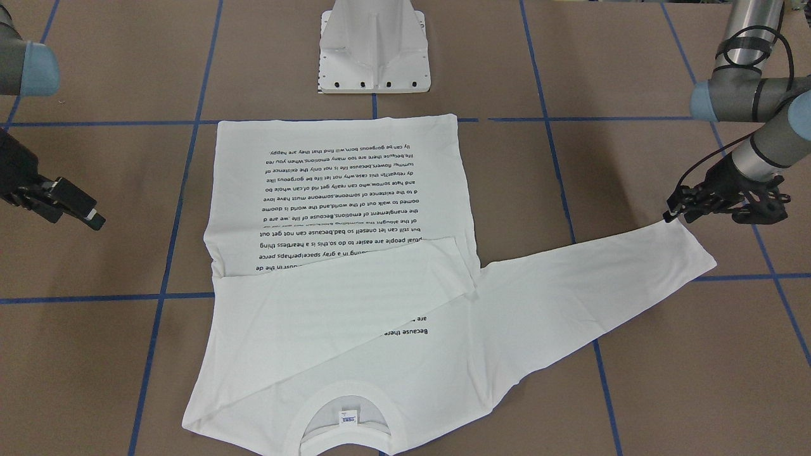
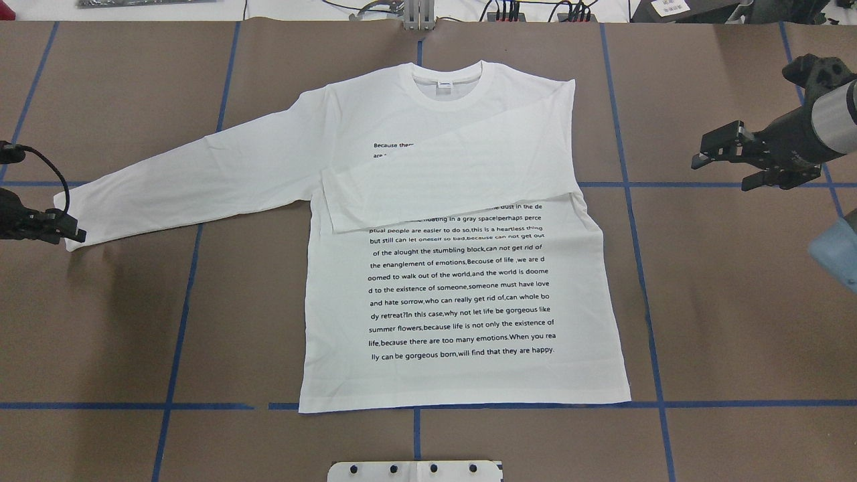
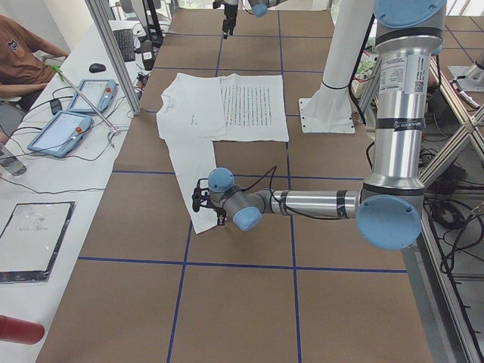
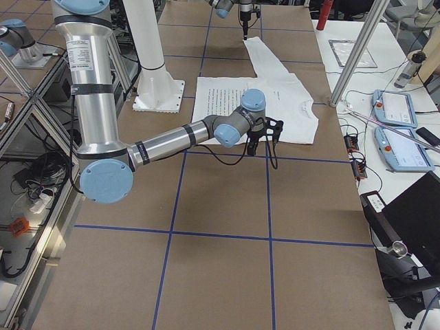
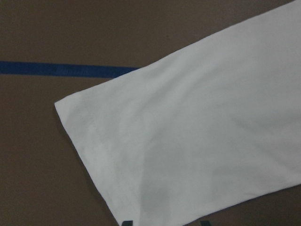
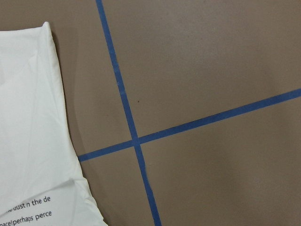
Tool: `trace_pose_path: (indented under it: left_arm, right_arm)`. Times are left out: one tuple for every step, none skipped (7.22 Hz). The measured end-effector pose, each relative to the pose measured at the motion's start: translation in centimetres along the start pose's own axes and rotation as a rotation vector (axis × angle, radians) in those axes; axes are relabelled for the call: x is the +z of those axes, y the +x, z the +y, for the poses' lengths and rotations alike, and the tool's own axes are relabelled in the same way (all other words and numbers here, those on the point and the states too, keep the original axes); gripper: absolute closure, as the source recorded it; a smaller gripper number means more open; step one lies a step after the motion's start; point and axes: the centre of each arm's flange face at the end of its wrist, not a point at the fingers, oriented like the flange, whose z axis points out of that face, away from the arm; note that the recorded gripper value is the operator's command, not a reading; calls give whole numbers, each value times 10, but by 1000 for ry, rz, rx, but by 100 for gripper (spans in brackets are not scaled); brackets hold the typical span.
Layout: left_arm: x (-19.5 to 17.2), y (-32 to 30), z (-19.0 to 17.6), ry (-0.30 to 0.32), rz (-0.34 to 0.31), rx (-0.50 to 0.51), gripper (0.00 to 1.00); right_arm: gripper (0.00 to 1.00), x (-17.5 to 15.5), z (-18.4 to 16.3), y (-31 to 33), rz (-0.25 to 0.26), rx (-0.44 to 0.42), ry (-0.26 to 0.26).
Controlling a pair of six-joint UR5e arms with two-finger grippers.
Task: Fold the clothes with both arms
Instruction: 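Withdraw the right gripper while the left gripper grasps the other sleeve cuff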
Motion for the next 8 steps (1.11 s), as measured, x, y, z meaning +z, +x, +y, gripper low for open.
trace_pose_path:
  left_arm:
    - [1,0,0,-2,-1,-6,43]
    - [3,-1,-1,-1,-6,-11,43]
    - [5,-3,-2,2,-13,-14,43]
    - [6,-4,-2,5,-18,-17,43]
    - [6,-4,-3,6,-20,-18,43]
    - [7,-4,-3,5,-21,-19,43]
    - [8,-4,-3,4,-21,-20,43]
    - [8,-4,-2,2,-21,-19,43]
  right_arm:
    - [1,-1,1,0,-1,0,0]
    - [1,-1,1,0,-2,0,-1]
    - [1,-1,1,1,-1,1,-2]
    - [1,-1,1,1,0,2,-2]
    - [1,0,1,2,1,3,-3]
    - [1,0,1,2,1,3,-3]
    - [1,0,1,4,3,5,-4]
    - [1,1,1,5,5,7,-4]
